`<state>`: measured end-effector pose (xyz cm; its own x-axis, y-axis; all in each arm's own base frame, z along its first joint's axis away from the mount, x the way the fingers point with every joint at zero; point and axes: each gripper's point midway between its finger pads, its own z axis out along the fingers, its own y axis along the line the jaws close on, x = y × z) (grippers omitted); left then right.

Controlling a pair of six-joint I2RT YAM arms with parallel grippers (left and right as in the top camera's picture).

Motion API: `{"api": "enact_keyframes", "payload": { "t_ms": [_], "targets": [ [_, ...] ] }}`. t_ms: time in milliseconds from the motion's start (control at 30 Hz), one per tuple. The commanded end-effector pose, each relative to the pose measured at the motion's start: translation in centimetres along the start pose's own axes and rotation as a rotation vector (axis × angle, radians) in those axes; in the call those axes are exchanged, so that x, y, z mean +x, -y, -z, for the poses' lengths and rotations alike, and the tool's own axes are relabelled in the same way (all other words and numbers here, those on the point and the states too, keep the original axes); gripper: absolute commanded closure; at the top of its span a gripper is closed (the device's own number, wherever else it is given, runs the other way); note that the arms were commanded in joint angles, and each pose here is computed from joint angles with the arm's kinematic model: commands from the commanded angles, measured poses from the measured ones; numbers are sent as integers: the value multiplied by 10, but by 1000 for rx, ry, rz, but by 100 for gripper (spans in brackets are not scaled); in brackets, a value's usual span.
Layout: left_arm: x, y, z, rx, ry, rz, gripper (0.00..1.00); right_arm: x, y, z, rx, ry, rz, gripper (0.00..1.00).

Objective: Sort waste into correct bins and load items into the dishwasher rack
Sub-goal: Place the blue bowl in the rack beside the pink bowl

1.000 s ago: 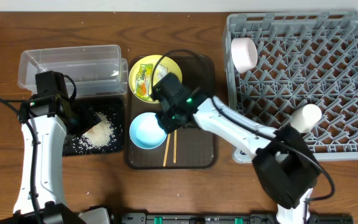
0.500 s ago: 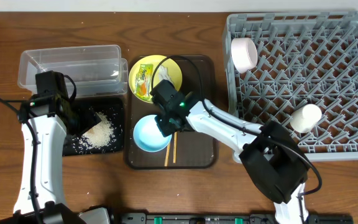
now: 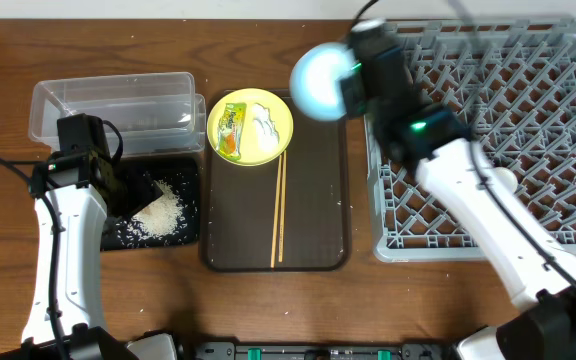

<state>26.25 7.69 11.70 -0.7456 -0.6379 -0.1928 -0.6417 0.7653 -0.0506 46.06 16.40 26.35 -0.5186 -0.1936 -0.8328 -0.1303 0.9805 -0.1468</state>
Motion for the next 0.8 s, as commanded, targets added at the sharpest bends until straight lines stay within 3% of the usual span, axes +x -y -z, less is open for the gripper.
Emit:
{"api": "enact_keyframes", "payload": {
  "t_ms": [0,233,367,500,767],
  "targets": [
    [-3,-3,4,-12,19,13,16,-9,76,-10,282,10,146,99],
    [-4,-3,4,-11,20,14,16,-39,171,-22,534,78,283,99],
    [-4,-3,4,-11,22,14,16,-39,214,-27,726,43,356,99],
    [-4,-3,4,-10,22,14,16,-29,239,-38,881,-7,381,99],
    [-4,-3,4,-11,22,14,16,10,258,-77,992,-78,348,99]
  ]
}}
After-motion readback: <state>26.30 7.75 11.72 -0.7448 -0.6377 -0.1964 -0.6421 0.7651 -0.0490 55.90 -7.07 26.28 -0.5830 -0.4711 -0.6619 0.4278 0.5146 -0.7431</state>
